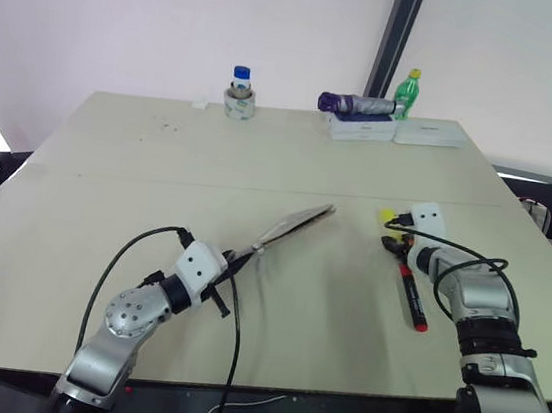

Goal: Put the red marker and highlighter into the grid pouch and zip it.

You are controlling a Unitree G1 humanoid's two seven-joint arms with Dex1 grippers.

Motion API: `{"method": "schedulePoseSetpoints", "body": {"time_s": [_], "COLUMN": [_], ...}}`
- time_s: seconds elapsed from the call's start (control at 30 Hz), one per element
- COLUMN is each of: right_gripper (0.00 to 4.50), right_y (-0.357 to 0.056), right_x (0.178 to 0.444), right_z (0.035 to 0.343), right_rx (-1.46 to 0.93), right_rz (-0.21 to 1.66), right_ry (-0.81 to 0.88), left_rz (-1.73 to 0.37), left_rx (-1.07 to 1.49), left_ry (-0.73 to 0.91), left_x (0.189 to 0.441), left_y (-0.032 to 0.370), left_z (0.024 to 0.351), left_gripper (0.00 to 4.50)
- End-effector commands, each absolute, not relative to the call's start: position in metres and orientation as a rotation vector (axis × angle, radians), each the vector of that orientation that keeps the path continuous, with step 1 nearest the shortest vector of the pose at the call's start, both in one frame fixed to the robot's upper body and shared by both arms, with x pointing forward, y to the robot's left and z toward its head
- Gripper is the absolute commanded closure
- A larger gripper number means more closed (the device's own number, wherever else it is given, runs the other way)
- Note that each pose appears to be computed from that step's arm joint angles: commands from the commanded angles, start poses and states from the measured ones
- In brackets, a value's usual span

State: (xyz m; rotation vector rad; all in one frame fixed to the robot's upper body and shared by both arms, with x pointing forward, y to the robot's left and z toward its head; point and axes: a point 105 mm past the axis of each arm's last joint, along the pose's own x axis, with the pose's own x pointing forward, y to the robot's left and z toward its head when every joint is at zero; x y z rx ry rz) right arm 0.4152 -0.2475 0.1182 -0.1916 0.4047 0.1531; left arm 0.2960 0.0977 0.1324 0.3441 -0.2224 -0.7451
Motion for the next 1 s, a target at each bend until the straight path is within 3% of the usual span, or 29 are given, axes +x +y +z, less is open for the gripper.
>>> {"method": "schedulePoseSetpoints", "body": {"time_s": [0.03, 0.13, 0.4, 0.57, 1.0], "right_gripper": [3.63, 3.63, 3.63, 3.63, 3.63], "right_y": [-0.248, -0.238, -0.175, -0.159, -0.152], "right_x": [0.415, 0.403, 0.329, 0.319, 0.329], "right_z": [0.146, 0.168, 0.205, 0.203, 0.196], "right_rx": [-0.305, -0.427, -0.447, -0.452, -0.431], "right_rz": [0.181, 0.294, 0.789, 0.857, 0.858], "right_ry": [0.315, 0.252, 0.161, 0.171, 0.215], "left_rz": [-0.723, -0.694, -0.688, -0.713, -0.757], "left_rx": [0.351, 0.373, 0.432, 0.444, 0.500], "left_ry": [-0.282, -0.287, -0.307, -0.317, -0.323], "left_x": [0.296, 0.301, 0.309, 0.308, 0.300], "left_y": [0.099, 0.103, 0.108, 0.104, 0.099], "left_z": [0.147, 0.148, 0.149, 0.149, 0.144], "left_gripper": [4.50, 4.50, 4.50, 4.50, 4.50]}}
